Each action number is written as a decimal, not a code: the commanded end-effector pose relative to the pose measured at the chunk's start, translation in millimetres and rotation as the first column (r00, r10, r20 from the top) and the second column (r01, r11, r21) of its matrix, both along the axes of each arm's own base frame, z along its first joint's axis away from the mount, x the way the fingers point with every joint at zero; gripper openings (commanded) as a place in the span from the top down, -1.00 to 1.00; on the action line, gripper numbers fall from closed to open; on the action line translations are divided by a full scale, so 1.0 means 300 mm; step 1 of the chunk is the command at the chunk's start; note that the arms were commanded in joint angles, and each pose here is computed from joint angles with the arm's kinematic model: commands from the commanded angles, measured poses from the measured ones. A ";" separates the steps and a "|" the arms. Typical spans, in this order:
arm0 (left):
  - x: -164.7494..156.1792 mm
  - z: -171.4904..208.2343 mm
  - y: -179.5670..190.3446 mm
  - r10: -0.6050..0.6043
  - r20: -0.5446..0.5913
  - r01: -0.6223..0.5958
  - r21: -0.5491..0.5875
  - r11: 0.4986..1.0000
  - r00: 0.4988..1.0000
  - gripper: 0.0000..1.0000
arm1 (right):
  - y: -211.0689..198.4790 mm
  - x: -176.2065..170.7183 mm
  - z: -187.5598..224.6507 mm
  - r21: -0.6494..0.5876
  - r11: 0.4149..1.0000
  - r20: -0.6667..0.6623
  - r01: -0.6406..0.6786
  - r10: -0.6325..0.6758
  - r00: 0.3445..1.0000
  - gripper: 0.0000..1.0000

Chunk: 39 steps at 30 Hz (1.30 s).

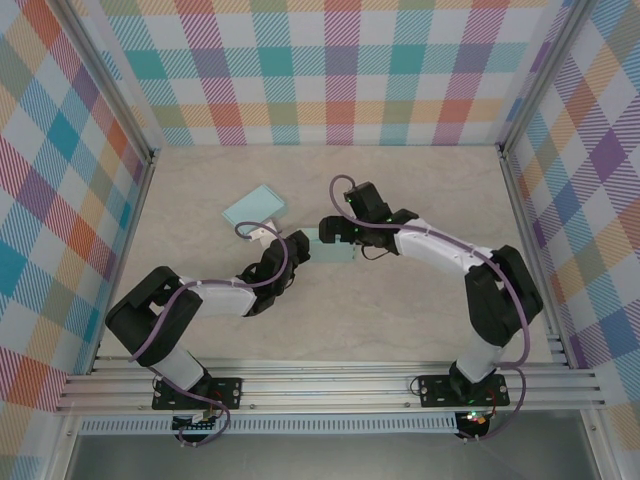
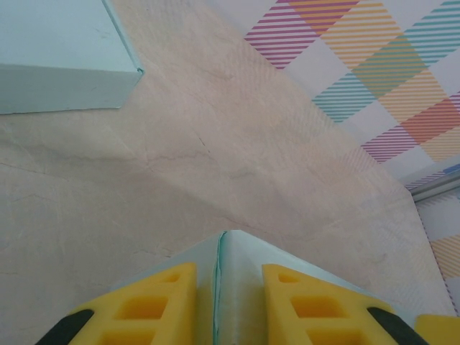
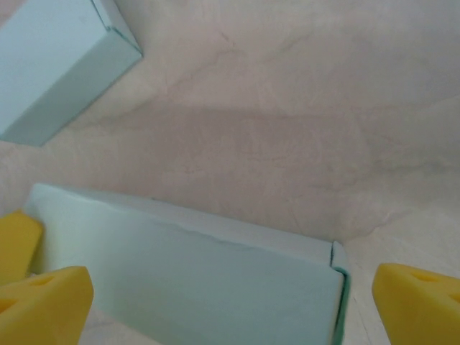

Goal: Fold the paper box

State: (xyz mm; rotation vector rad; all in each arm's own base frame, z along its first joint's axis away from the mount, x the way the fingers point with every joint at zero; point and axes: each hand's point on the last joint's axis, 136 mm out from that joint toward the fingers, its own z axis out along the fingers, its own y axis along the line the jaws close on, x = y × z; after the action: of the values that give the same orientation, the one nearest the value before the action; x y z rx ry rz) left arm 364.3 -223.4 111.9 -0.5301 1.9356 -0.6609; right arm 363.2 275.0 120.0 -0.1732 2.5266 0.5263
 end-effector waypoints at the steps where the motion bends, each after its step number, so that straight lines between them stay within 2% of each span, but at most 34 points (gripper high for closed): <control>1: -0.144 -0.300 0.073 -0.010 -0.283 0.076 0.222 0.972 0.959 0.48 | 0.002 -0.027 -0.028 -0.021 0.999 -0.040 -0.029 0.028 0.999 -0.98; 4: -0.145 -0.301 0.078 -0.004 -0.283 0.072 0.229 0.971 0.959 0.49 | -0.032 -0.034 -0.082 -0.045 0.999 -0.064 -0.007 0.004 0.998 -0.88; 7: -0.150 -0.307 0.093 0.012 -0.287 0.059 0.237 0.970 0.958 0.54 | -0.060 -0.041 -0.123 -0.027 1.000 -0.083 0.013 -0.015 0.996 -0.65; 11: -0.152 -0.308 0.099 0.021 -0.289 0.053 0.247 0.968 0.957 0.58 | -0.064 -0.060 -0.137 0.048 0.999 -0.085 0.006 -0.002 0.996 -0.46; 14: -0.151 -0.314 0.104 0.029 -0.294 0.050 0.257 0.965 0.955 0.63 | -0.063 -0.070 -0.129 0.128 0.992 -0.075 -0.012 0.022 0.997 -0.24; 22: -0.161 -0.335 0.122 0.044 -0.309 0.040 0.261 0.964 0.950 0.82 | -0.085 -0.060 -0.114 0.440 0.898 -0.091 0.006 0.038 0.995 0.28; 25: -0.162 -0.336 0.122 0.042 -0.312 0.043 0.259 0.965 0.949 1.00 | -0.092 -0.059 -0.128 0.496 0.868 -0.107 0.018 0.041 0.993 0.48; 31: -0.171 -0.342 0.108 0.007 -0.320 0.065 0.216 0.974 0.947 1.00 | -0.109 -0.069 -0.179 0.549 0.834 -0.134 0.049 0.030 0.990 0.89; 39: -0.171 -0.285 0.032 -0.140 -0.269 0.175 0.110 0.978 0.953 1.00 | -0.117 -0.073 -0.201 0.533 0.844 -0.145 0.058 0.024 0.989 0.93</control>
State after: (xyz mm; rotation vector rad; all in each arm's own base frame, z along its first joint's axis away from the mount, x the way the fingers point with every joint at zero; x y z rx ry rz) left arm 358.9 -221.7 111.4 -0.5303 1.9168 -0.7145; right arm 372.9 241.1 112.5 0.0488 2.1900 1.2637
